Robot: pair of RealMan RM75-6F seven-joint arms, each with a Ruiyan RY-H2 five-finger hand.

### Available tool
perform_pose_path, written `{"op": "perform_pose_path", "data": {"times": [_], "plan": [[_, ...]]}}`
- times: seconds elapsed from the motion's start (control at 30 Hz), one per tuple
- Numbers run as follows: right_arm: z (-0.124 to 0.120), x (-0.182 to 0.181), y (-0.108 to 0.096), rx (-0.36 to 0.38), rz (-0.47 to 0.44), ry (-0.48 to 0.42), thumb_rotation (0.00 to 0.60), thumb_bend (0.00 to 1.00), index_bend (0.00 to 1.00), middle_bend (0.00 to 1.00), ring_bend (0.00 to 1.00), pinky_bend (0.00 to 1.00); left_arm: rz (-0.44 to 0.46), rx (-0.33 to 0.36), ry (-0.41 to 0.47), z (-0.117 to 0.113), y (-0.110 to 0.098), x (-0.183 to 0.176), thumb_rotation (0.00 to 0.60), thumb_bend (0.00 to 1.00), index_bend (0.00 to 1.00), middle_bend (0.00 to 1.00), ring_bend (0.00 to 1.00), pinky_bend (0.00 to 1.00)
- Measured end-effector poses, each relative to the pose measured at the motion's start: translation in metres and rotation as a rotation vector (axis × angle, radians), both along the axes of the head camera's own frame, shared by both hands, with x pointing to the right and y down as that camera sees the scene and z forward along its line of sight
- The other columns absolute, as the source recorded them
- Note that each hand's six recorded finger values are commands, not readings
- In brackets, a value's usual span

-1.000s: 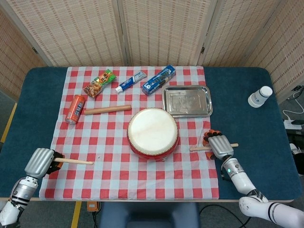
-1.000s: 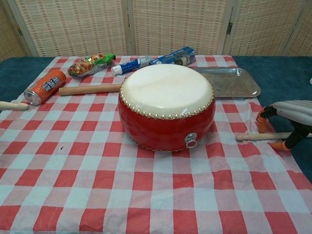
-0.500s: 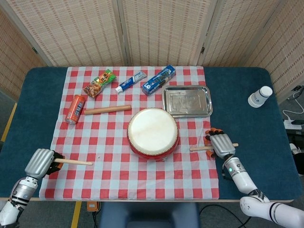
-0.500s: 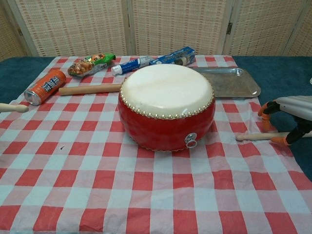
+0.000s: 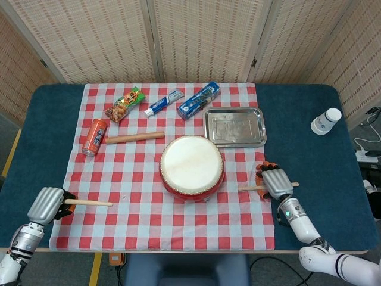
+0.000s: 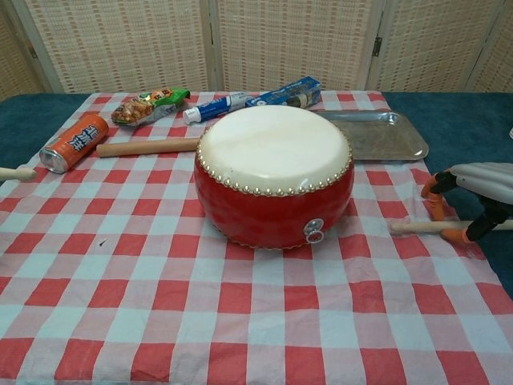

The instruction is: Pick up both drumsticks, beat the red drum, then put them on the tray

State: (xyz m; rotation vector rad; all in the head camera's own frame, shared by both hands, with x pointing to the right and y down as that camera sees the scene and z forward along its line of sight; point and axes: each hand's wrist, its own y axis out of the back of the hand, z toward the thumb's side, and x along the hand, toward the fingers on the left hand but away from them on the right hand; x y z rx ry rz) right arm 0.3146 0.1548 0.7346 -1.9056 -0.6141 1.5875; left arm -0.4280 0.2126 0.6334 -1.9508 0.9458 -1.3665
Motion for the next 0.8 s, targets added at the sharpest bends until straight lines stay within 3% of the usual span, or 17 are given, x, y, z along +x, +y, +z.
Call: {"op": "perform_pose_path", "data": {"times": [0.17,0.3,0.5,0.73,0.8], "plan": [[-0.021,-0.001,-0.004,0.022,0.092,-0.114,0.600,0.35,0.64,0.24,0.13,0.19,-0.012,-0.003,0.005,0.000,0.000,-0.002,0.600,0.83,1.00,1.00,1.00,1.00],[-0.039,0.003,-0.009,0.022,0.225,-0.262,0.600,0.37,0.63,0.27,0.17,0.22,-0.017,-0.002,0.015,-0.001,0.000,-0.001,0.600,0.83,1.00,1.00,1.00,1.00],[-0.056,0.012,-0.015,-0.041,0.503,-0.581,0.600,0.38,0.58,0.30,0.19,0.22,-0.012,0.000,0.024,-0.003,-0.001,0.003,0.600,0.83,1.00,1.00,1.00,1.00],[-0.057,0.027,-0.016,-0.202,0.841,-1.015,0.600,0.39,0.53,0.31,0.23,0.24,-0.003,-0.003,0.023,-0.005,-0.001,0.005,0.600,0.83,1.00,1.00,1.00,1.00],[-0.054,0.031,-0.016,-0.236,0.898,-1.090,0.600,0.39,0.52,0.31,0.23,0.25,-0.001,-0.004,0.023,-0.005,-0.001,0.006,0.600,0.83,1.00,1.00,1.00,1.00]]}}
